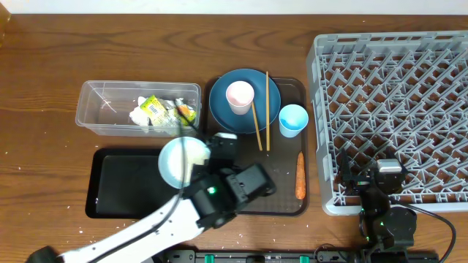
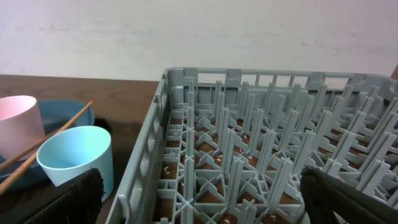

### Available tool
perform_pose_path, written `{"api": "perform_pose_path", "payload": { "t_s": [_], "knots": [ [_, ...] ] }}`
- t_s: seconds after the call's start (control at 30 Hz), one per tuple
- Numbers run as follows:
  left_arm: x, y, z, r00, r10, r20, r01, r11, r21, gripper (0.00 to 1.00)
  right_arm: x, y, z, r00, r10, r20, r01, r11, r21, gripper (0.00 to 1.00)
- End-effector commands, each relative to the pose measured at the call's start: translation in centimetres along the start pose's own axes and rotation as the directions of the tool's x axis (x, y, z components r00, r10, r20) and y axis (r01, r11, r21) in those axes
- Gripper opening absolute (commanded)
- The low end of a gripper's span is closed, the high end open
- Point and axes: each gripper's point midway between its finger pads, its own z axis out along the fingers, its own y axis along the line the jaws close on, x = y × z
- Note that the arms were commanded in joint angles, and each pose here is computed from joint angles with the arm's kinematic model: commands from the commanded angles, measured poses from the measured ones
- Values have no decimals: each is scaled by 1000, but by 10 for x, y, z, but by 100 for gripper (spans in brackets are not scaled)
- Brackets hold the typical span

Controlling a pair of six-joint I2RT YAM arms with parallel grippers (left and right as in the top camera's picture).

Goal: Sort waste into correct bins and load items into the dishwasher rack
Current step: 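Grasp the rim of the white rice bowl and lift it left, then tilt the bowl over the black tray to pour out the rice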

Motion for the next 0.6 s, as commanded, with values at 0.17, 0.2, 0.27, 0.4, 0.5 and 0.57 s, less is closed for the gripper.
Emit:
{"api": "perform_pose_path", "payload": {
  "t_s": [0.17, 0.2, 0.27, 0.4, 0.5, 0.57],
  "knots": [
    [-7, 57, -4, 992, -127, -22, 125, 990, -60, 6, 0, -2, 0, 1000, -3, 1, 3, 1000, 9, 99],
    [-5, 59, -4, 990, -133, -41, 131, 990, -49, 6, 0, -2, 0, 1000, -3, 1, 3, 1000, 9, 99],
    [-2, 64, -2, 984, -154, -86, 152, 988, -24, 6, 0, -2, 0, 1000, -3, 1, 3, 1000, 9, 99],
    [4, 74, 3, 968, -184, -168, 190, 982, 17, 6, 0, -2, 0, 1000, -3, 1, 3, 1000, 9, 99],
    [8, 77, 6, 955, -190, -227, 208, 977, 54, 6, 0, -2, 0, 1000, -3, 1, 3, 1000, 9, 99],
    [10, 74, 9, 946, -176, -271, 212, 971, 108, 6, 0, -2, 0, 1000, -3, 1, 3, 1000, 9, 99]
  ]
}}
